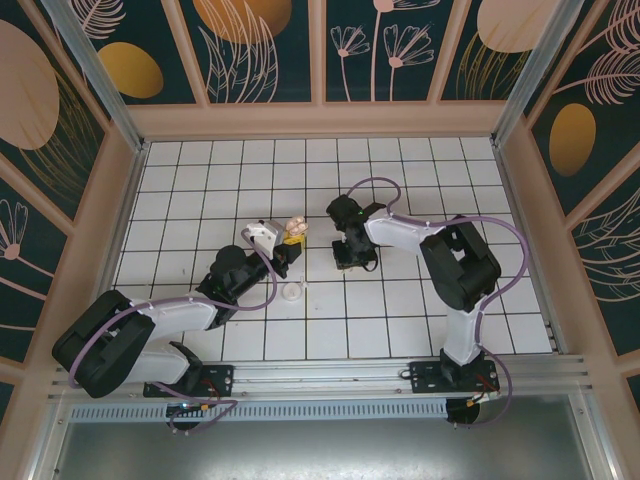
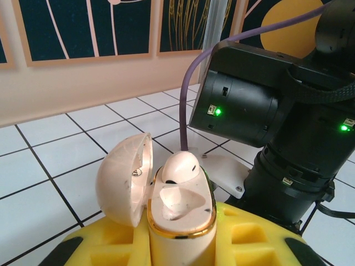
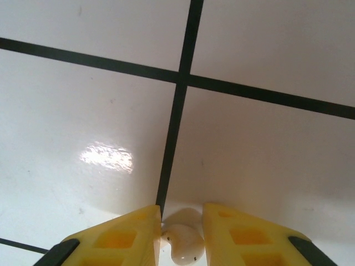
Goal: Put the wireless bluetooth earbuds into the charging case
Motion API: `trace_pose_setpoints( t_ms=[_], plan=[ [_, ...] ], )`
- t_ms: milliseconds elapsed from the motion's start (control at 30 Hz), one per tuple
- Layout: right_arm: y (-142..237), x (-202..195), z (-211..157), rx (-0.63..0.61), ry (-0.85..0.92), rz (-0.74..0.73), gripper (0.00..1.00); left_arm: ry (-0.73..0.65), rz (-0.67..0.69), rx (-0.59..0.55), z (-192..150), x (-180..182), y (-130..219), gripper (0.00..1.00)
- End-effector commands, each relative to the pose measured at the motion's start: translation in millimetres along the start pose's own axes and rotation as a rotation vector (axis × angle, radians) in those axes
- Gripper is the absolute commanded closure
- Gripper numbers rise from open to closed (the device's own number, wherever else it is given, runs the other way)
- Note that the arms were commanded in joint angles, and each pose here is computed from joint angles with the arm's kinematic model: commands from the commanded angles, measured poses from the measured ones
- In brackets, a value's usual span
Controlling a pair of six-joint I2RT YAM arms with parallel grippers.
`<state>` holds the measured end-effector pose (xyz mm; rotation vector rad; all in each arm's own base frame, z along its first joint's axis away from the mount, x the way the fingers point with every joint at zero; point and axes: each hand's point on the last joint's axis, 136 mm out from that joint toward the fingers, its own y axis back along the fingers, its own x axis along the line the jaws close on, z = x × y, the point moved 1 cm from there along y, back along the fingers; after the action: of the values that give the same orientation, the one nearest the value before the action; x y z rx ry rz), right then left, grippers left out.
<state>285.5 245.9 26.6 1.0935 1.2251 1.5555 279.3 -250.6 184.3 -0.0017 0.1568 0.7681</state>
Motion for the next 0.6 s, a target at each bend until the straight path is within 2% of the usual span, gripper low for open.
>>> trace_pose_setpoints(
  t_ms=[0, 267, 433, 567],
  plan=[
    [5, -15, -18, 0.050, 0.025, -0.061, 0.74, -0.023, -0.012, -0.040, 15, -4, -2, 0.89],
    [18, -34, -22, 0.052, 0.034, -0.101, 0.73, -0.027, -0.012, -0.042, 16, -4, -3, 0.89],
    [41, -33, -13, -0.015, -0.008, -0.086, 0.60, -0.025, -0.015, -0.041, 16, -4, -5, 0.89],
    [51, -29, -20, -0.006, -0.117, -0.041, 0.59, -0.024, -0.015, -0.046, 18, -4, -5, 0.89]
  ],
)
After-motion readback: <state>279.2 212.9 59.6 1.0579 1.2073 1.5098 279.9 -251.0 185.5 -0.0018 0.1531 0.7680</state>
